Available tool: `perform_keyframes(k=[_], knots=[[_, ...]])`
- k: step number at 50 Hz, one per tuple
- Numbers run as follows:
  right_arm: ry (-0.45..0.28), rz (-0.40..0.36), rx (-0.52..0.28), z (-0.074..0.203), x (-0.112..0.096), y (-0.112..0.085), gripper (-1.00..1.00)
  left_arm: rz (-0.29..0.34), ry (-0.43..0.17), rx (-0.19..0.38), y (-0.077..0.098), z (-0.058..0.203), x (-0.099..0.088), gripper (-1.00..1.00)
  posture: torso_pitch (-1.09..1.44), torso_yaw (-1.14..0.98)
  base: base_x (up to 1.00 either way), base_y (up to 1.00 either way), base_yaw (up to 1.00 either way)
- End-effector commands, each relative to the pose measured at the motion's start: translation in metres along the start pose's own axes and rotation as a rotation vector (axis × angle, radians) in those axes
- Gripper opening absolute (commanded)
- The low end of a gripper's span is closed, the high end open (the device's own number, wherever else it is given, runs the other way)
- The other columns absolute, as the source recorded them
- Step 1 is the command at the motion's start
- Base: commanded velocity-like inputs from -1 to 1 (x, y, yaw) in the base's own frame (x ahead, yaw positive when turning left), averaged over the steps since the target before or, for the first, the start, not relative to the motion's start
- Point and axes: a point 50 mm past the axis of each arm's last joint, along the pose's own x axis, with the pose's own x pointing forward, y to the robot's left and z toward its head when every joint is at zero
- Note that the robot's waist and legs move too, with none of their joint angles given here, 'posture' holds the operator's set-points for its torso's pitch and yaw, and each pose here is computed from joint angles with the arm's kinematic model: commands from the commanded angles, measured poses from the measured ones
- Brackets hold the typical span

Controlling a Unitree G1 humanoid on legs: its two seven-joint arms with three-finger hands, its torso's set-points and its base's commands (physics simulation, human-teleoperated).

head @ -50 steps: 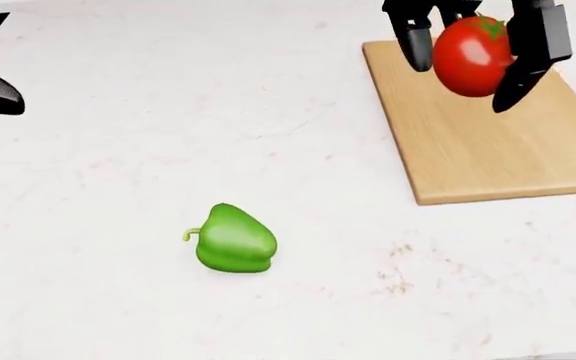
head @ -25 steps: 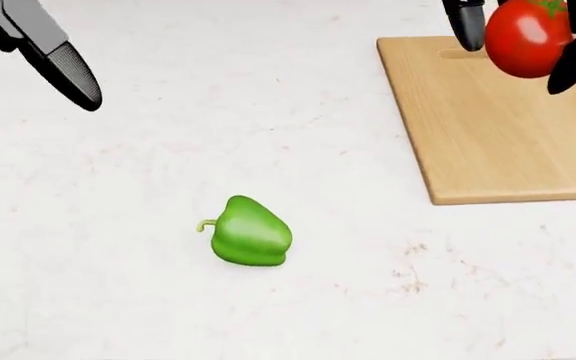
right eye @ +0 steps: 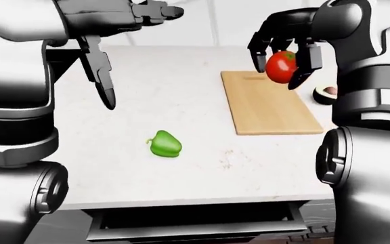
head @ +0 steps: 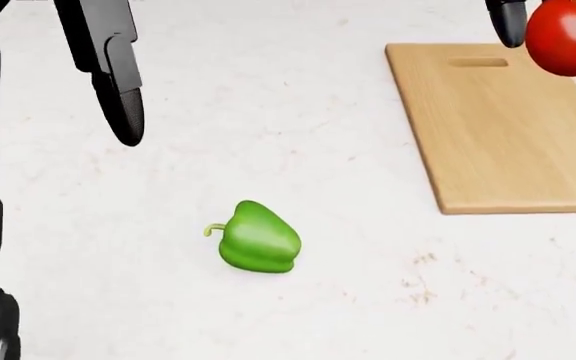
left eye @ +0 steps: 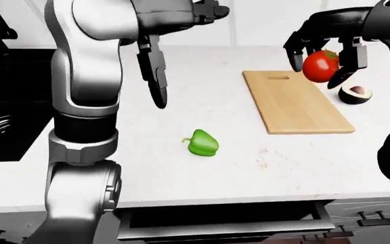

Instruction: Place the avocado, onion, tomato and bell pepper on the cutting board.

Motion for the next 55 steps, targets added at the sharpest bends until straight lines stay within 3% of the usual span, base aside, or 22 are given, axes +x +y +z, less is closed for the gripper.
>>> perform_keyframes(k=[1,16,21,26,42,55], knots=[[-0.002,-0.093,-0.029,0.003,-0.013,-0.018,-1.00,0.039,-0.010,0.072,0.008,0.009,-0.007,1.00,0.00,0.00,0.00,0.00,0.00],[0.031,-0.093,-0.025,-0.006,-0.018,-0.016,-1.00,-0.136,-0.041,0.157,-0.026,0.025,0.004,1.00,0.00,0.00,0.00,0.00,0.00],[0.039,-0.089,-0.029,-0.008,-0.018,-0.015,-1.00,-0.259,-0.079,0.179,-0.049,0.027,0.005,1.00,0.00,0.00,0.00,0.00,0.00],[0.040,-0.087,-0.028,-0.009,-0.018,-0.013,-1.00,-0.309,-0.098,0.196,-0.059,0.032,0.006,1.00,0.00,0.00,0.00,0.00,0.00],[0.041,-0.088,-0.025,-0.011,-0.020,-0.013,-1.00,-0.337,-0.160,0.219,-0.074,0.050,0.018,1.00,0.00,0.00,0.00,0.00,0.00],[0.044,-0.085,-0.027,-0.012,-0.024,-0.014,-1.00,-0.352,-0.159,0.287,-0.077,0.055,0.026,1.00,0.00,0.00,0.00,0.00,0.00]])
